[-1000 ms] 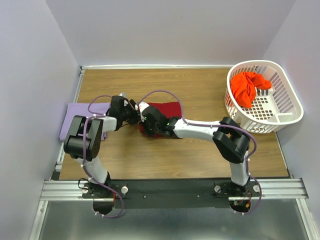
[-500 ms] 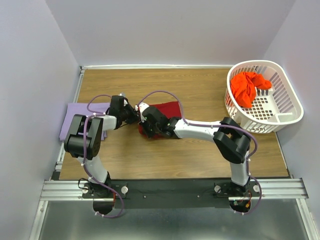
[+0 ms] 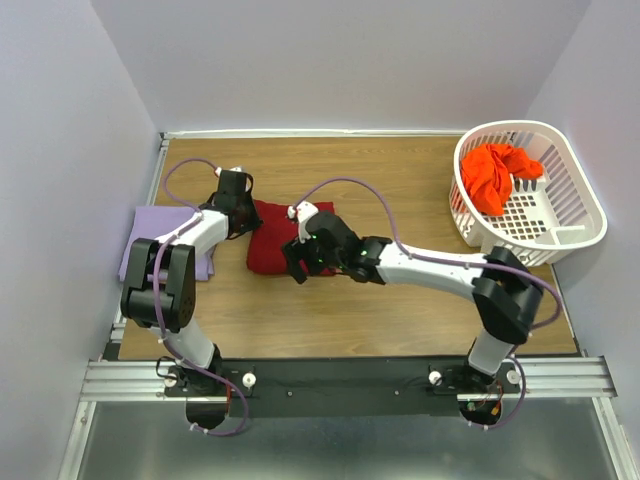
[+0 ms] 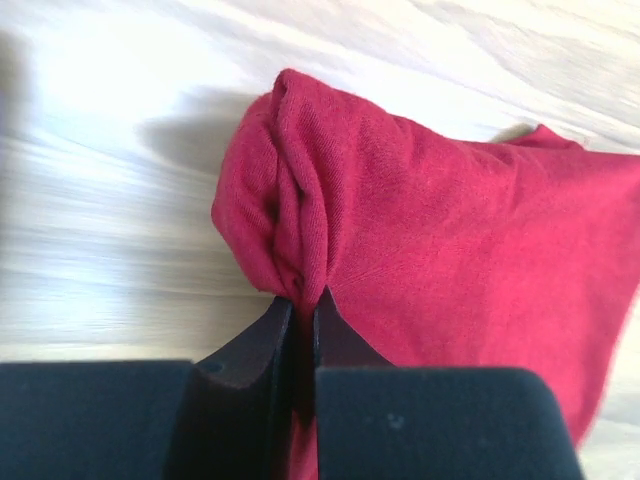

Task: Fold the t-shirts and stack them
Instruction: Neatly place the folded tshirt to the corner, then reset both grippers

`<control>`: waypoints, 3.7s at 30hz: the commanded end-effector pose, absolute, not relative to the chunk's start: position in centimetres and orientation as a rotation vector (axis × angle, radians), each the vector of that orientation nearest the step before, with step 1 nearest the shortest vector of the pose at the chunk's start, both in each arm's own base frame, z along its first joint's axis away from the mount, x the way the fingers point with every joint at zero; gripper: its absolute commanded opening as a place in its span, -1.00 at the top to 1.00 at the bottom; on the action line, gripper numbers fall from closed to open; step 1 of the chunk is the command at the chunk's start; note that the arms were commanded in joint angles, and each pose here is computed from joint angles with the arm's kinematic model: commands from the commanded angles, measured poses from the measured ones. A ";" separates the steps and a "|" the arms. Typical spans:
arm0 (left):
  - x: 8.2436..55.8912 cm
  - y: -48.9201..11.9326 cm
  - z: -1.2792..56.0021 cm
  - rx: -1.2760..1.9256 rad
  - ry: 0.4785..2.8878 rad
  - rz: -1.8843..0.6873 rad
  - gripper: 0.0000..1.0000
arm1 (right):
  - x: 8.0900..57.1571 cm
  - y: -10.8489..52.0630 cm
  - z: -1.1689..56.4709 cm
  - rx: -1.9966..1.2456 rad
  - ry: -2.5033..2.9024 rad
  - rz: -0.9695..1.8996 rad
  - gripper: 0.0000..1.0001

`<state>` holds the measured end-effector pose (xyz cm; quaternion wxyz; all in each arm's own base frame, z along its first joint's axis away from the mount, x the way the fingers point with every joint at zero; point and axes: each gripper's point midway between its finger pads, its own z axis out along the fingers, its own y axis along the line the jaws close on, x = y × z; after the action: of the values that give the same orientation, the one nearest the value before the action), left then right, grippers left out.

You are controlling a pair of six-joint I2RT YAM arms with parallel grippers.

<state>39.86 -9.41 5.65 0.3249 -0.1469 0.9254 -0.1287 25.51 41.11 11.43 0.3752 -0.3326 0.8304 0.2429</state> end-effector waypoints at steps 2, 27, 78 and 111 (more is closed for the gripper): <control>38.9 -3.2 8.0 -0.226 2.464 0.097 1.00 | 25.6 37.1 13.4 -0.765 2.081 0.515 -0.76; 35.0 8.9 18.4 -0.360 2.354 0.986 1.00 | 25.6 29.6 11.0 -0.684 2.103 0.352 -0.99; 37.0 22.3 12.3 -0.575 2.167 1.483 0.77 | 26.0 28.9 8.5 -0.694 2.150 0.289 -0.97; 35.1 -1.4 33.6 -0.183 1.724 -0.076 -0.85 | 38.6 19.8 18.8 0.001 2.177 0.299 -0.98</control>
<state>37.01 1.84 34.56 0.6435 -0.1342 0.7519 0.0505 37.47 22.51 16.52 0.4565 -0.0572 0.8797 0.1204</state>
